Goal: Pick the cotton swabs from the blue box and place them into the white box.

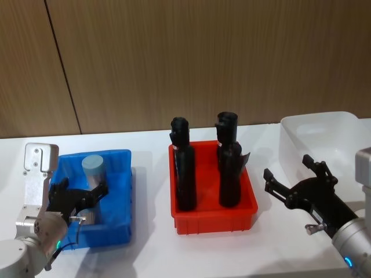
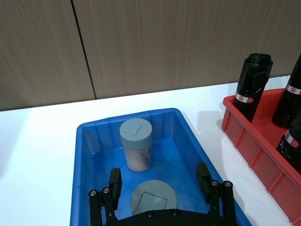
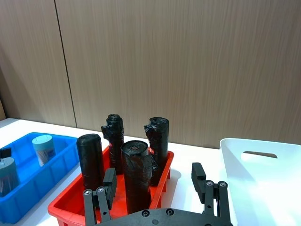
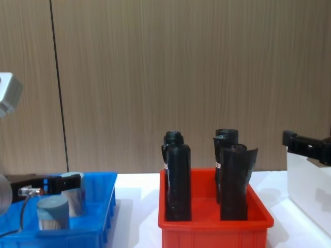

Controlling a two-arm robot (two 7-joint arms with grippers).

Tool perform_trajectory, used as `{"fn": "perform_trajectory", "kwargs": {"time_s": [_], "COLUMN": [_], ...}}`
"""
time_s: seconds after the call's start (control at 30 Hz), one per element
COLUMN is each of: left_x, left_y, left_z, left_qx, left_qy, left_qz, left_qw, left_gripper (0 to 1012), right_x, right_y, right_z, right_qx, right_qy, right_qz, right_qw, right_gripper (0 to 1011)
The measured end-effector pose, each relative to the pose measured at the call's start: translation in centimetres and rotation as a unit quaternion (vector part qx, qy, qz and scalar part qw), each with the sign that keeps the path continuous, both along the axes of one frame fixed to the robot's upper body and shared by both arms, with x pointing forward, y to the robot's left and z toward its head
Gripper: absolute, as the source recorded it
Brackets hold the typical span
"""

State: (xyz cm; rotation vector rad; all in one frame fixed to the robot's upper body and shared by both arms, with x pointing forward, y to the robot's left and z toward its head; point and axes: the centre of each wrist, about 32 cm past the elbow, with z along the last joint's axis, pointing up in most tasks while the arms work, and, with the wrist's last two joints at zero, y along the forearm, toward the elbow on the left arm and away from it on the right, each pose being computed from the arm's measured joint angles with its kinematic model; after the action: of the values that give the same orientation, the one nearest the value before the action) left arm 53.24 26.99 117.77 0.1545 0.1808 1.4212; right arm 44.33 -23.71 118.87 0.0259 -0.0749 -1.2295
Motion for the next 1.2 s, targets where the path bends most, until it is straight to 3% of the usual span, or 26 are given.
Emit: {"fn": "perform_trajectory", "kwargs": {"time_s": [0.4, 0.9, 1.2], "left_x": [1.04, 1.53, 1.75], "left_y": [0.8, 1.41, 1.69], "left_z": [-1.06, -2.15, -2.75], "left_qx": [-0.003, -0.009, -0.012], "left_qy": [0.022, 0.04, 0.05], "left_qz": [-0.005, -0.01, -0.017], "left_qw": [0.9997, 0.9991, 0.9985], "left_gripper": [1004, 998, 784], "right_x": [0.0, 0.0, 0.0], "right_y": [0.0, 0.0, 0.0], "right_z": [0.0, 0.0, 0.0], "right_qx": [0.0, 0.0, 0.0], "right_qy": [0.0, 0.0, 0.0], "right_qz": [0.0, 0.0, 0.0], "right_qw": [1.0, 1.0, 1.0], "right_gripper": [1003, 1003, 1003]}}
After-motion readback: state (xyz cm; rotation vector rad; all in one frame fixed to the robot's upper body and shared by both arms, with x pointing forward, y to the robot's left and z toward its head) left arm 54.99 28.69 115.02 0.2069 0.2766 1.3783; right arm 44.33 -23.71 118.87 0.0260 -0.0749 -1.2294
